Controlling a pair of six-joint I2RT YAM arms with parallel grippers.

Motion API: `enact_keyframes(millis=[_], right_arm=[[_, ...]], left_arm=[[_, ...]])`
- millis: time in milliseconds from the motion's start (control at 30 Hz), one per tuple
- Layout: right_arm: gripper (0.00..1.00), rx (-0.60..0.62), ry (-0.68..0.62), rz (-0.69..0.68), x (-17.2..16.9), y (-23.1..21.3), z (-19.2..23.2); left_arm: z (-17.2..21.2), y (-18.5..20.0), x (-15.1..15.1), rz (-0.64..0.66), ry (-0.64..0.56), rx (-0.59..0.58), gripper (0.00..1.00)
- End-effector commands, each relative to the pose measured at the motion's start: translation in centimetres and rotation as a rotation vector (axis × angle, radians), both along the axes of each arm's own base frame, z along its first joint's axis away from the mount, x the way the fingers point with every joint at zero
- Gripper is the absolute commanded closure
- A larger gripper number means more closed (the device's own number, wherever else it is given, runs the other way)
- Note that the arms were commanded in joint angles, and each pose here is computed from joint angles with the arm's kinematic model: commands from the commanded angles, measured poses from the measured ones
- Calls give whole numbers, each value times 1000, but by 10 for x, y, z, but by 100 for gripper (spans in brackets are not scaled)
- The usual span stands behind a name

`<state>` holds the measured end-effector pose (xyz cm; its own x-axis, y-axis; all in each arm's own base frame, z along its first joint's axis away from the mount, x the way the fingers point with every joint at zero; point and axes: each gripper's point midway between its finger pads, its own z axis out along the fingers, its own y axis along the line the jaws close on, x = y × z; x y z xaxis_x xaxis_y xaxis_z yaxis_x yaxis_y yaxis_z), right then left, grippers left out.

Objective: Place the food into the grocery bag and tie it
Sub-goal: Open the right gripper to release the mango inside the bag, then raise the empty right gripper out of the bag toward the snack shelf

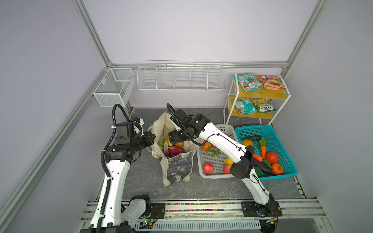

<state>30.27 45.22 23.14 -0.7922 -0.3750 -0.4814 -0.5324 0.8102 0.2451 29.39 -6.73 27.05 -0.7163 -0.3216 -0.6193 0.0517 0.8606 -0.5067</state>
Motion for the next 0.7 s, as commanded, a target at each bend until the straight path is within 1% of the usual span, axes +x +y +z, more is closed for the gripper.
enact_keyframes(millis=[0,167,300,400,533,600,667], right_arm=[[12,58,-80,11,-4,-8,46],[12,128,-191,3,-5,-24,99],[12,144,-297,17,-5,-41,134],[12,96,-409,-1,-1,-64,156],[12,-12,-572,-85,15,-111,178],[12,-60,-613,-151,23,-139,183],[12,-95,-616,-226,32,-174,184]], left_arm=[[13,-1,2,-4,-33,7,100],[14,0,3,-3,-23,14,100],[13,3,2,1,-14,33,100],[12,4,2,8,-10,42,100],[11,7,2,18,-6,52,100],[10,7,2,20,-3,55,100],[8,8,2,22,0,62,100]])
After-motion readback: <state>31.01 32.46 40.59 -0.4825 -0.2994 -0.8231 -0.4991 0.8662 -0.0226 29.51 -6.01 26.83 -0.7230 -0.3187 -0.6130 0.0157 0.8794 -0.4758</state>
